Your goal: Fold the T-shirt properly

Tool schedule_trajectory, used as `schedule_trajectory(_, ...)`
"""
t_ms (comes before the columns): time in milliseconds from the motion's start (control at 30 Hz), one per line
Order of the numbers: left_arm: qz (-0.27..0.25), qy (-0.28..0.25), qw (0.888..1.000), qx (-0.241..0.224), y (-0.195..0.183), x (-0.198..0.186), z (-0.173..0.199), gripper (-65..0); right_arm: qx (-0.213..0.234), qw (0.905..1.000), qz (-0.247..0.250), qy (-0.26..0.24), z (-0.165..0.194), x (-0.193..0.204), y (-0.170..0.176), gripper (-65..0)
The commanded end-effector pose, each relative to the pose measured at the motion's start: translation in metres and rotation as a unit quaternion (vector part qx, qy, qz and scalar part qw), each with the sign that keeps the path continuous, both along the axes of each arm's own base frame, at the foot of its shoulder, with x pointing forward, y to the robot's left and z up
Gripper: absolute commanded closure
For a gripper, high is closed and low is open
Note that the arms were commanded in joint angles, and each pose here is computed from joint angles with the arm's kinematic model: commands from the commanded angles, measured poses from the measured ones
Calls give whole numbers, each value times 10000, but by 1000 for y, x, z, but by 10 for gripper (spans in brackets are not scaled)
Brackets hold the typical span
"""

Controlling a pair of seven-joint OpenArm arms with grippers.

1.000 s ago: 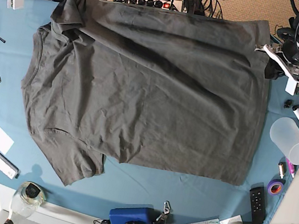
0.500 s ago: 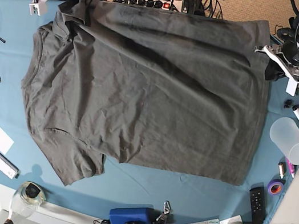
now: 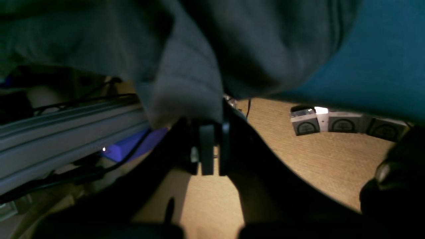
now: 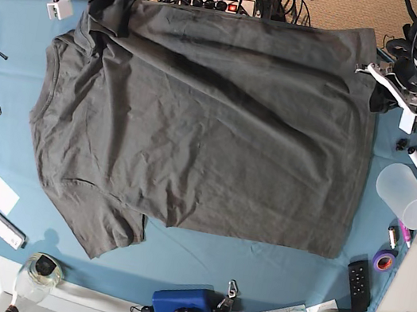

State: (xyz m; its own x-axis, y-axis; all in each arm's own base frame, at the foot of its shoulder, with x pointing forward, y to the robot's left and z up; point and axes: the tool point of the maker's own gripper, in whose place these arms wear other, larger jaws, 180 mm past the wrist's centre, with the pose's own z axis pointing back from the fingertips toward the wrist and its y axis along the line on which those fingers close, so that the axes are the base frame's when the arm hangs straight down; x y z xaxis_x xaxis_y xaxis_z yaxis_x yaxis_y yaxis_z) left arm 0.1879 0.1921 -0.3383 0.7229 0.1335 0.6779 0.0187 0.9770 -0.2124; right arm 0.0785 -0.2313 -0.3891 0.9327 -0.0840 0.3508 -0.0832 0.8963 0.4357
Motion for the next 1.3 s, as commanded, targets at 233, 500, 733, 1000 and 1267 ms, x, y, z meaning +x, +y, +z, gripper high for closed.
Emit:
schedule_trajectory(233,-29,-194,9998,19,0,5,10,-12,-326,9949,294,-908,58,21,1,0)
schedule_trajectory(500,-29,-193,9998,19,0,5,10,-12,-1140,9764,612,-1728,111,42,-1,0)
schedule_trajectory(733,-29,-197,9998,17,0,5,10,-12,-1178,9698,555,-2062,120,59,-1,0)
schedule_trajectory(1000,-36,-207,9998,-26,-1,5,10,-12,-1536,9563,387,-2458,130,84,-13,0)
schedule_trajectory(1267,-1070,-585,9919,-351,-35,4,23,-265,-1561,9568,392,-2421,129,83,-14,0)
